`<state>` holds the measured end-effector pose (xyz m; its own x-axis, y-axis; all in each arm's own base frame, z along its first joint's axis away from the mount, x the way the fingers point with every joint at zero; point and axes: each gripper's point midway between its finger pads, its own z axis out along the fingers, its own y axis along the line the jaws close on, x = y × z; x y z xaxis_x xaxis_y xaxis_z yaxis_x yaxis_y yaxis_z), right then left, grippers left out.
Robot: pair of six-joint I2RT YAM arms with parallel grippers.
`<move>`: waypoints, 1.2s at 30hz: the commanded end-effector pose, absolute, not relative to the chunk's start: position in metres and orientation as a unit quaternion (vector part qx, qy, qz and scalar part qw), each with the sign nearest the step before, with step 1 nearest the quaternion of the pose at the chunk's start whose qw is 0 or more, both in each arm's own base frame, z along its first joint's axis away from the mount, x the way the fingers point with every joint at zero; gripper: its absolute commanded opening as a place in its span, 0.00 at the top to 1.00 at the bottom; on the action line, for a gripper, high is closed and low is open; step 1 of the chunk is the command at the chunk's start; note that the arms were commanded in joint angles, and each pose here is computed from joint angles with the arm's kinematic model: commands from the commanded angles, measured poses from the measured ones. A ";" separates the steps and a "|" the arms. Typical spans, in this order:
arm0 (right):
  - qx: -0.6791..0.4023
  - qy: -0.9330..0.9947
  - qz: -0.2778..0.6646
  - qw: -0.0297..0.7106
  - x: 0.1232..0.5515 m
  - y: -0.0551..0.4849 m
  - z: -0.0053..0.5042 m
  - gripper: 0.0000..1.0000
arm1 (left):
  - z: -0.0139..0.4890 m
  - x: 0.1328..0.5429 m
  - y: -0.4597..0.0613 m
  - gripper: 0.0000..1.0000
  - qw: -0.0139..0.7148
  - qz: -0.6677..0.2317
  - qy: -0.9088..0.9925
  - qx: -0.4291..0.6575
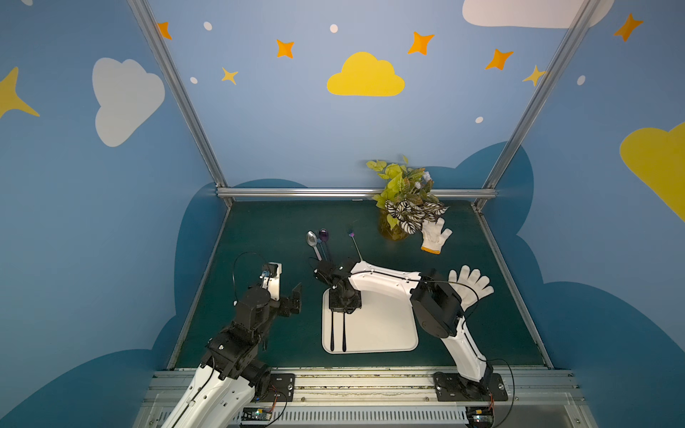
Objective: Set the spoon and fork side by side
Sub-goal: Place the spoon on the tray.
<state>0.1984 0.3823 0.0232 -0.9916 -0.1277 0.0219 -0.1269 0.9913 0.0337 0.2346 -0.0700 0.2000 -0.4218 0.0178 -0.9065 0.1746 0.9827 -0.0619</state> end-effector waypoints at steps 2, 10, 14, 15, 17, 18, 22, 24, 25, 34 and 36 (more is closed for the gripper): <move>0.085 -0.996 0.025 0.030 0.189 0.370 0.017 0.94 | 0.198 0.235 -0.072 0.00 0.535 -0.076 0.839 0.060; 0.072 -0.997 -0.002 0.041 0.183 0.389 0.012 0.94 | 0.198 0.234 -0.071 0.00 0.536 -0.076 0.839 0.059; 0.067 -0.997 -0.005 0.043 0.183 0.392 0.009 0.94 | 0.198 0.234 -0.071 0.00 0.536 -0.075 0.839 0.059; 0.064 -0.997 -0.005 0.044 0.182 0.391 0.009 0.94 | 0.199 0.234 -0.071 0.00 0.536 -0.076 0.839 0.059; 0.061 -0.997 -0.003 0.045 0.182 0.389 0.007 0.94 | 0.199 0.234 -0.071 0.00 0.537 -0.076 0.838 0.060; 0.059 -0.997 -0.002 0.046 0.181 0.388 0.007 0.94 | 0.199 0.234 -0.071 0.00 0.536 -0.076 0.839 0.059; 0.050 -0.998 -0.005 0.048 0.182 0.389 0.007 0.93 | 0.199 0.234 -0.071 0.00 0.536 -0.076 0.839 0.059; 0.048 -0.998 -0.005 0.048 0.182 0.388 0.007 0.93 | 0.198 0.234 -0.071 0.00 0.536 -0.076 0.839 0.059; 0.048 -0.998 -0.004 0.047 0.182 0.388 0.007 0.93 | 0.199 0.234 -0.071 0.00 0.536 -0.076 0.839 0.059; 0.064 -0.998 -0.003 0.017 0.191 0.385 0.031 0.81 | 0.197 0.235 -0.072 0.00 0.533 -0.076 0.840 0.059; 0.065 -0.998 -0.006 0.011 0.194 0.385 0.038 0.79 | 0.195 0.236 -0.073 0.00 0.530 -0.077 0.842 0.058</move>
